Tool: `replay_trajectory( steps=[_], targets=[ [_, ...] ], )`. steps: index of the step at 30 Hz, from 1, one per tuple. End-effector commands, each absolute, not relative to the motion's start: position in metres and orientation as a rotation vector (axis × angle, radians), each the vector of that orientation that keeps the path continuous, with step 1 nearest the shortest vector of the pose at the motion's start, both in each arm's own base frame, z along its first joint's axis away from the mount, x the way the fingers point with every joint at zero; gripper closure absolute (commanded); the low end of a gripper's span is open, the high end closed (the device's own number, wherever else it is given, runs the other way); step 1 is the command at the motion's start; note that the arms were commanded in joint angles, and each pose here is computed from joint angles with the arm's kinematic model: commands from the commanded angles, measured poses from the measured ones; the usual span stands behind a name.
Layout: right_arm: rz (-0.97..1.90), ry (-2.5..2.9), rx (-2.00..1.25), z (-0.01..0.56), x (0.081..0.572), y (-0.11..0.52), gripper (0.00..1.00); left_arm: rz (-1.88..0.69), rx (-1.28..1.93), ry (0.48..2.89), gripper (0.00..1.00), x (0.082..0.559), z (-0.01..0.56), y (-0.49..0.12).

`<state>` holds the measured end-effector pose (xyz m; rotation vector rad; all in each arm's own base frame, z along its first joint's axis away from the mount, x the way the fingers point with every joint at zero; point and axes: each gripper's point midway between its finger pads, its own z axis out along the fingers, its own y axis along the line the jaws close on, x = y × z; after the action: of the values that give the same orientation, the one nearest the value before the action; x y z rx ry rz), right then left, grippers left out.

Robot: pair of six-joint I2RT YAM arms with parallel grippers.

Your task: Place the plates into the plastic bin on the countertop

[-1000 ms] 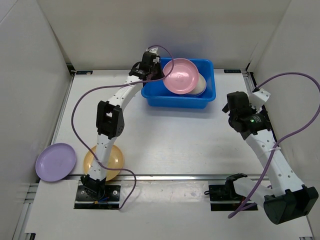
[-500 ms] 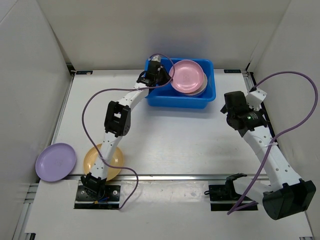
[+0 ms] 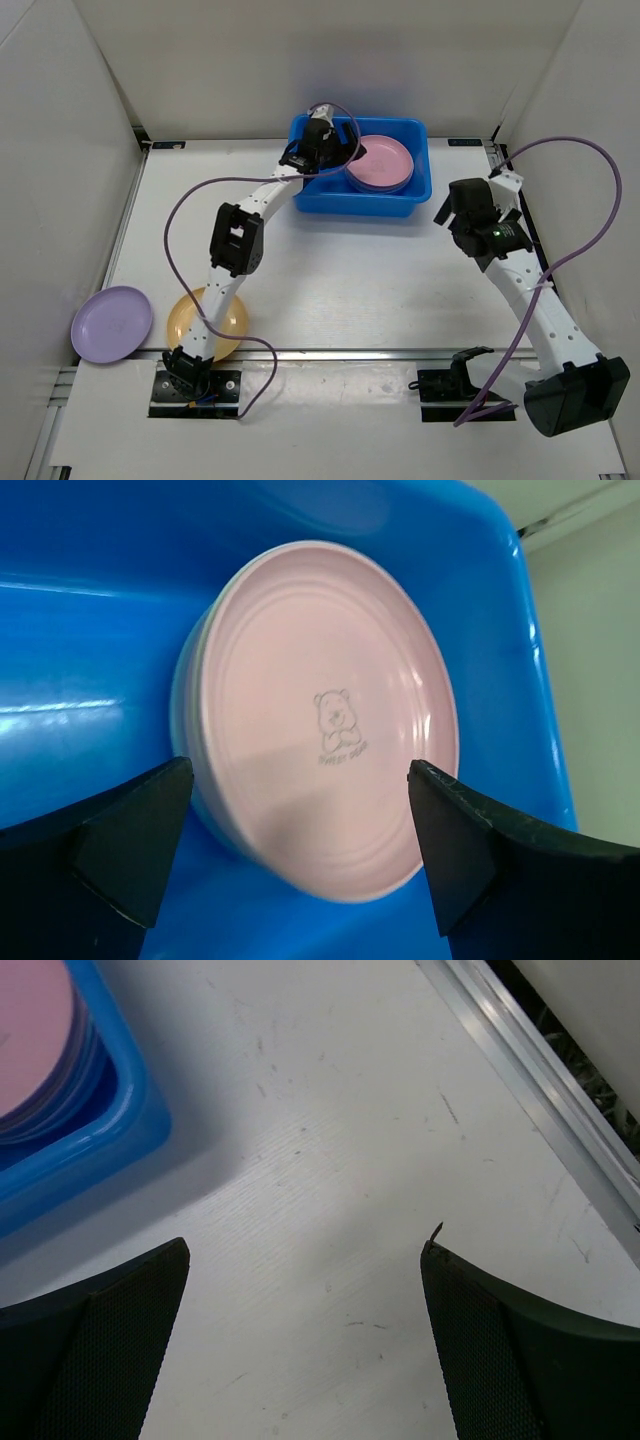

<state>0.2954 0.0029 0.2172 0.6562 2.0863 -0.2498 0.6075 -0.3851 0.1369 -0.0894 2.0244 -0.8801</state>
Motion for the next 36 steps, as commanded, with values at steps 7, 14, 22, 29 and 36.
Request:
replay_trajectory(
  steps=[7, 14, 22, 29, 36],
  targets=[
    [0.287, 2.130, 0.024, 0.233, 0.335, 0.113, 0.01, -0.505, -0.074, 1.930, 0.01, 0.513, 0.305, -0.267],
    [0.613, 2.181, -0.515, 0.201, 0.310, 0.248, 0.01, -0.198, -0.363, 2.037, 0.01, 0.366, 0.267, -0.126],
    [0.867, 2.093, -1.002, 0.162, 0.239, 0.410, 0.04, -0.081, -0.741, 1.999, 0.01, 0.237, 0.273, -0.030],
    [0.957, 2.120, -1.202, 0.097, 0.204, 0.499, 0.14, -0.042, -0.834, 1.999, 0.01, 0.183, 0.267, -0.001],
    [0.894, 2.151, -1.223, 0.057, 0.198, 0.550, 0.37, 0.004, -0.816, 1.994, 0.01, 0.168, 0.273, 0.012]
  ],
)
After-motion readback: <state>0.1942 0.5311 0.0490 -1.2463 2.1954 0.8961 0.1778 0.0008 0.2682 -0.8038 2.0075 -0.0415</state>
